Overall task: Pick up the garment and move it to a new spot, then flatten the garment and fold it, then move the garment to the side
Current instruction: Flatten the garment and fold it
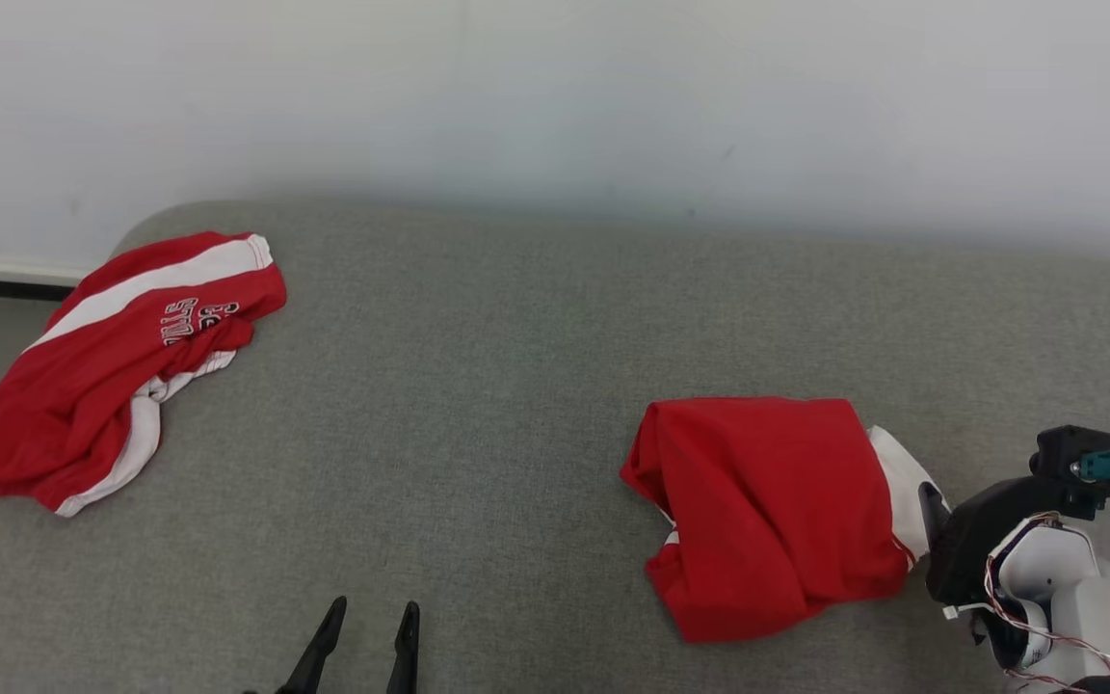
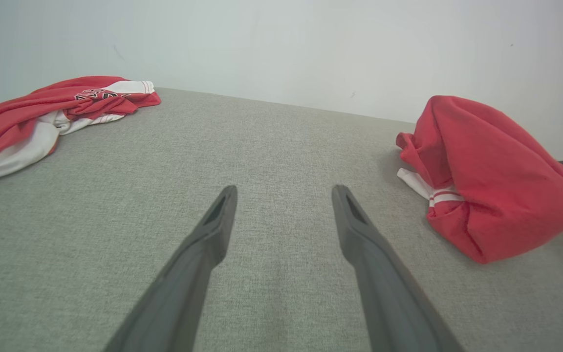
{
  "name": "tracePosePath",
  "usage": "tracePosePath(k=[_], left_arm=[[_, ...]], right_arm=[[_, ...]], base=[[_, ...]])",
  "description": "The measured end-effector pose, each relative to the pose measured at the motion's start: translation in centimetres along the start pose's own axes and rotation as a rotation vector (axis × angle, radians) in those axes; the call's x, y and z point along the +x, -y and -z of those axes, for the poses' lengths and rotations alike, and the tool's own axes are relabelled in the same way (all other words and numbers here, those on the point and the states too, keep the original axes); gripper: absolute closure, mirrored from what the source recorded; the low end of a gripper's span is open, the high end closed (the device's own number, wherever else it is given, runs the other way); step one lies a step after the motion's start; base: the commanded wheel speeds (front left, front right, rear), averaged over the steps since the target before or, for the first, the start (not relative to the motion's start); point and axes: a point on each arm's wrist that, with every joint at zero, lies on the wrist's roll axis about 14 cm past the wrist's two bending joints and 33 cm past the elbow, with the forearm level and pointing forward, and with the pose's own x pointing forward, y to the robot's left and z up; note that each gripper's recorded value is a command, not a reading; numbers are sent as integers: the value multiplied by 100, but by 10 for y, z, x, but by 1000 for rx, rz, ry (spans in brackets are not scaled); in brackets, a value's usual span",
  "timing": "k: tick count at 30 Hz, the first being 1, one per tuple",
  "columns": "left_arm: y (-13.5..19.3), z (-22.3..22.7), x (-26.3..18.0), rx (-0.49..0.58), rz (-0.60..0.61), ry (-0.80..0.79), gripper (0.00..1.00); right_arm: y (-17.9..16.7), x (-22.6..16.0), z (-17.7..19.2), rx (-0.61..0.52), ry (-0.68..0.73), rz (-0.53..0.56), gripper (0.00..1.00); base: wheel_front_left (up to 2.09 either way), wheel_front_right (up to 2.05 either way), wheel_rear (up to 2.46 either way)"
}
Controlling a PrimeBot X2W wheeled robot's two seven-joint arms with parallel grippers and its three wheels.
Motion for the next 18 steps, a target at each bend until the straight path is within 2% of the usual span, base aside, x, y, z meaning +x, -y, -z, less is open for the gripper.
tracePosePath(k=[7,11,12,13,14,18], left_arm=[[-9,-1,11,2,-25,-3,0],[-17,1,12,3,-51,-14,0],[-20,2,11,2,-61,-18,0],[-22,3,10,2,-69,-21,0],[-24,4,10,2,-76,-24,0],[-28,3,7,2,-91,-22,0]], right_arm=[[1,31,28,-45,-146,32,0],[-9,46,41,-59,-206,13,0],[-10,48,43,-65,-223,10,54],[-12,50,45,-74,-231,6,95],[-14,52,46,-86,-239,1,100],[-26,54,37,-123,-209,-25,100]], base=[[0,0,0],[0,0,0],[0,0,0],[0,0,0],[0,0,0],[0,0,0]])
